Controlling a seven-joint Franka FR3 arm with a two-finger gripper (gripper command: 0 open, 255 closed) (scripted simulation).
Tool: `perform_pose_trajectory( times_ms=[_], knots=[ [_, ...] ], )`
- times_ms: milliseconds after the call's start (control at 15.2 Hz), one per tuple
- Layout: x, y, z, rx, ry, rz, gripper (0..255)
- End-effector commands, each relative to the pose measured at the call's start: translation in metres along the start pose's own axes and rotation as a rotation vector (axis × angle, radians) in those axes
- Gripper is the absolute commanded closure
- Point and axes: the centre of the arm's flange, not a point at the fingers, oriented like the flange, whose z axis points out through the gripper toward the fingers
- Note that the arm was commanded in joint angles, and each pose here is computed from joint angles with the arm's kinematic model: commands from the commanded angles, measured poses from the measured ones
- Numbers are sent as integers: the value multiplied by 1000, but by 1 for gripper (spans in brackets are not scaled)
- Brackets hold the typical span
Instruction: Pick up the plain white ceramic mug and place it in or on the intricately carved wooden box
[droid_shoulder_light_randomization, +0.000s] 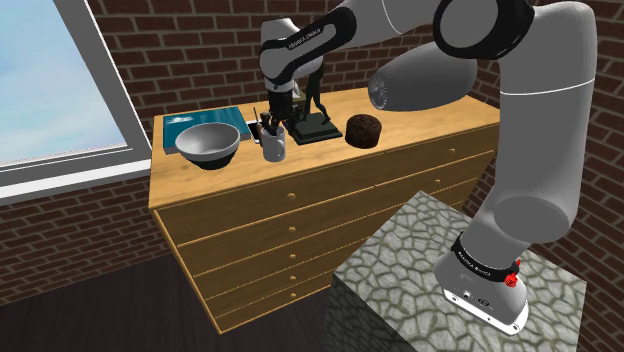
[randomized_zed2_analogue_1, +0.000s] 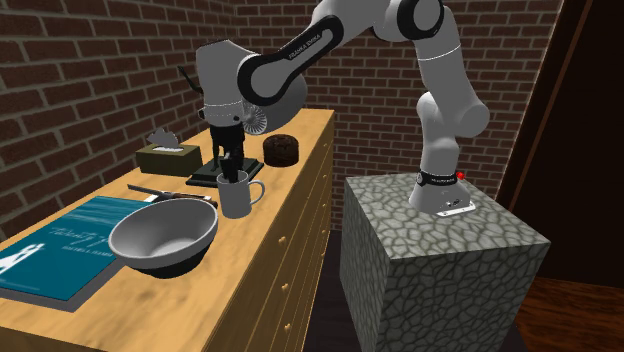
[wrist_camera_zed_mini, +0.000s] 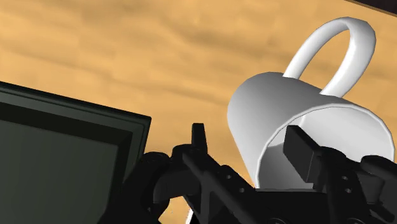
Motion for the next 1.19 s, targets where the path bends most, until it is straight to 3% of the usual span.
perform_pose_trajectory(
  times_ms=[0, 528, 1122],
  knots=[
    [0, 0, 0, 0, 0, 0, 255],
    [0, 0, 0, 0, 0, 0, 255],
    [-2, 0, -47, 0, 0, 0, 255]
  ],
)
